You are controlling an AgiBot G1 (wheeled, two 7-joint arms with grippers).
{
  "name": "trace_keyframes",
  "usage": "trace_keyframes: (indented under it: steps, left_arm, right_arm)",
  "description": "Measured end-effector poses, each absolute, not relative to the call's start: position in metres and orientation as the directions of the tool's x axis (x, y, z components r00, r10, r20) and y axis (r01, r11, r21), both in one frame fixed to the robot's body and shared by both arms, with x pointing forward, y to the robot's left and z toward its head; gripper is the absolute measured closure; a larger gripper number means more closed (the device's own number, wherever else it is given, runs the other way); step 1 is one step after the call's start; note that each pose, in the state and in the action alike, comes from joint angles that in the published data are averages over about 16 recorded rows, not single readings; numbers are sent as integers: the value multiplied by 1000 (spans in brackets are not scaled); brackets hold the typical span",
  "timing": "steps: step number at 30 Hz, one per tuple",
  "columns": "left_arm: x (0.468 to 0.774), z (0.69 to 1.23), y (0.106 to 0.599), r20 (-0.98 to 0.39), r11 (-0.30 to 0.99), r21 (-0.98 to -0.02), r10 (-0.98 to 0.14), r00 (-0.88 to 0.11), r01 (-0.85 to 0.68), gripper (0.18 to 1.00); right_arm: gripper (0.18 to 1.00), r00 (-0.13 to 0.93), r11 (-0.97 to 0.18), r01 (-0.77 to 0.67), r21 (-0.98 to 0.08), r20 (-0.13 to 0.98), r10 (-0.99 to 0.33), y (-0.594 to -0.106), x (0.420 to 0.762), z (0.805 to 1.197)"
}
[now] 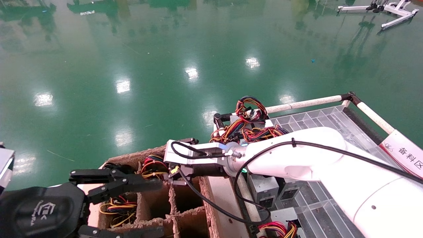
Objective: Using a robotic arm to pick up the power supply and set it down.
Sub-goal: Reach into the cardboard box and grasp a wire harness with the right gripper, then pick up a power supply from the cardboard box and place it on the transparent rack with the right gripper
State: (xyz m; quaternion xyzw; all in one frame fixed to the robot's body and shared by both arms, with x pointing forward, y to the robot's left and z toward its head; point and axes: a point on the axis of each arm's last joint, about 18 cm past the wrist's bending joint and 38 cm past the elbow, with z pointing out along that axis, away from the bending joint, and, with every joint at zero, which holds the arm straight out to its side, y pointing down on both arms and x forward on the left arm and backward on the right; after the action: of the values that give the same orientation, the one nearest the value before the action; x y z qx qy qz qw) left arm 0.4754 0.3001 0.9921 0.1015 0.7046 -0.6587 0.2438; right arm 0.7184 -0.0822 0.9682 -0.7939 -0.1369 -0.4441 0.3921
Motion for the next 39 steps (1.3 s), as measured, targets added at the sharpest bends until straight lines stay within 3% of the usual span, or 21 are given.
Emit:
trace_keyframes:
  steps: [11,18,29,39]
  left_arm:
    - [475,992,300,-477,112,-879,-178,-861,464,428]
    - [475,992,300,-477,112,-879,-178,-861,464,309]
    - [475,992,300,-477,112,-879,-178,-861,464,204]
    - [475,992,300,-477,112,-879,-178,-861,464,185]
  right_arm:
    - [719,566,-644,547,-535,803,-186,-74,721,961]
    - [858,593,-630,531,-567,780,-202,-73,720,955]
    - [959,643,-583,494,-646,722,-255,-75,719,956]
    - [978,710,-469,449,-761,622,-330,-83,715,972]
